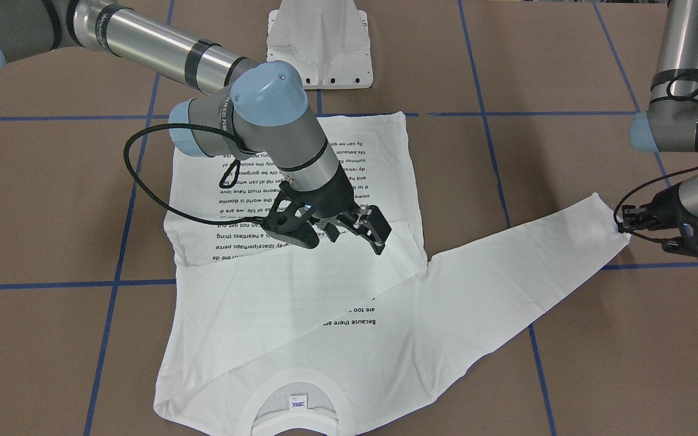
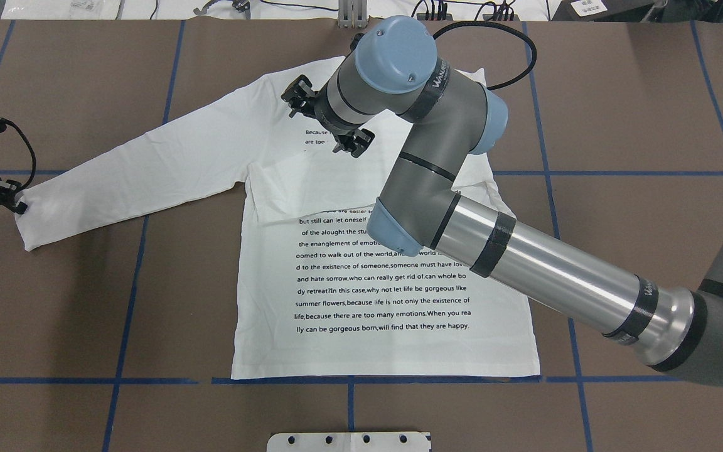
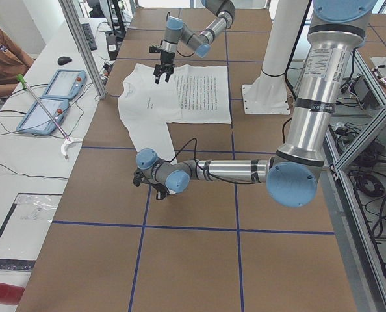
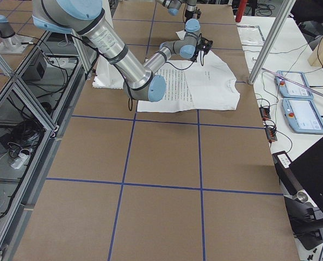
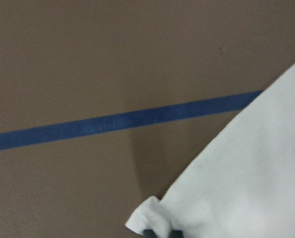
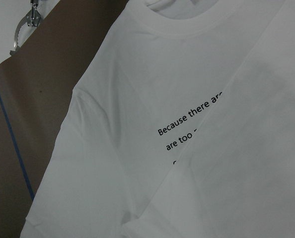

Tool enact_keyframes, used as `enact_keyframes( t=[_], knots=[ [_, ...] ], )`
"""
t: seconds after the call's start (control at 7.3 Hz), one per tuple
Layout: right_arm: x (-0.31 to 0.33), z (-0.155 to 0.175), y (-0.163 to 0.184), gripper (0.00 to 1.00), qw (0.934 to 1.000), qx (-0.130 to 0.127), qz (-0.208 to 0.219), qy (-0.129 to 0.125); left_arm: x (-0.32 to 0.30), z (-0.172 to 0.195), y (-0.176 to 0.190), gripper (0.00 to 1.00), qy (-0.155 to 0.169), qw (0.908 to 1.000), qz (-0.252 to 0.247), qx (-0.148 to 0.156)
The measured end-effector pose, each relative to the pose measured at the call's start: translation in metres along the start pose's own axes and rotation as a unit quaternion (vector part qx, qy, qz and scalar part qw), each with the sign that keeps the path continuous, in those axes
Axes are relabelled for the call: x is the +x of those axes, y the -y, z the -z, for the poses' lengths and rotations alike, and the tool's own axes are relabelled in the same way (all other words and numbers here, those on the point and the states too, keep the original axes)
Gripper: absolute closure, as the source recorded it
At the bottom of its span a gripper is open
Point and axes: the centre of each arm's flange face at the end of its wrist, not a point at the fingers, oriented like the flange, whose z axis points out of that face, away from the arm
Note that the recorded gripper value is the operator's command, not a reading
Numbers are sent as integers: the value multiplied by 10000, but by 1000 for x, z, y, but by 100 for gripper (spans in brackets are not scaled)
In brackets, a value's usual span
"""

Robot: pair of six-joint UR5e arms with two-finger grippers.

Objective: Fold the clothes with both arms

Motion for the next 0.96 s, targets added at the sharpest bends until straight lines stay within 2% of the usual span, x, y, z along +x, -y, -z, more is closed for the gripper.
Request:
enact_keyframes(
  t=[0.14, 0.41, 0.68, 0.82, 0.96],
  knots=[
    [0, 2, 0, 1, 10000, -2, 1, 12, 10, 6, 2, 100, -105, 9999, -42, 19],
    [24, 23, 15, 1, 10000, -28, -6, 78, 50, 33, 9, 100, -589, 9982, -115, 71],
    [74, 58, 59, 1, 9998, -164, 146, 25, 120, 80, 30, 100, -999, 9943, 212, 309],
    [96, 66, 82, 0, 9994, -171, 282, -59, 169, 101, 44, 100, -1237, 9906, 468, 357],
    [118, 76, 110, 0, 9989, -154, 414, -153, 229, 112, 55, 100, -1476, 9861, 706, 275]
  ],
)
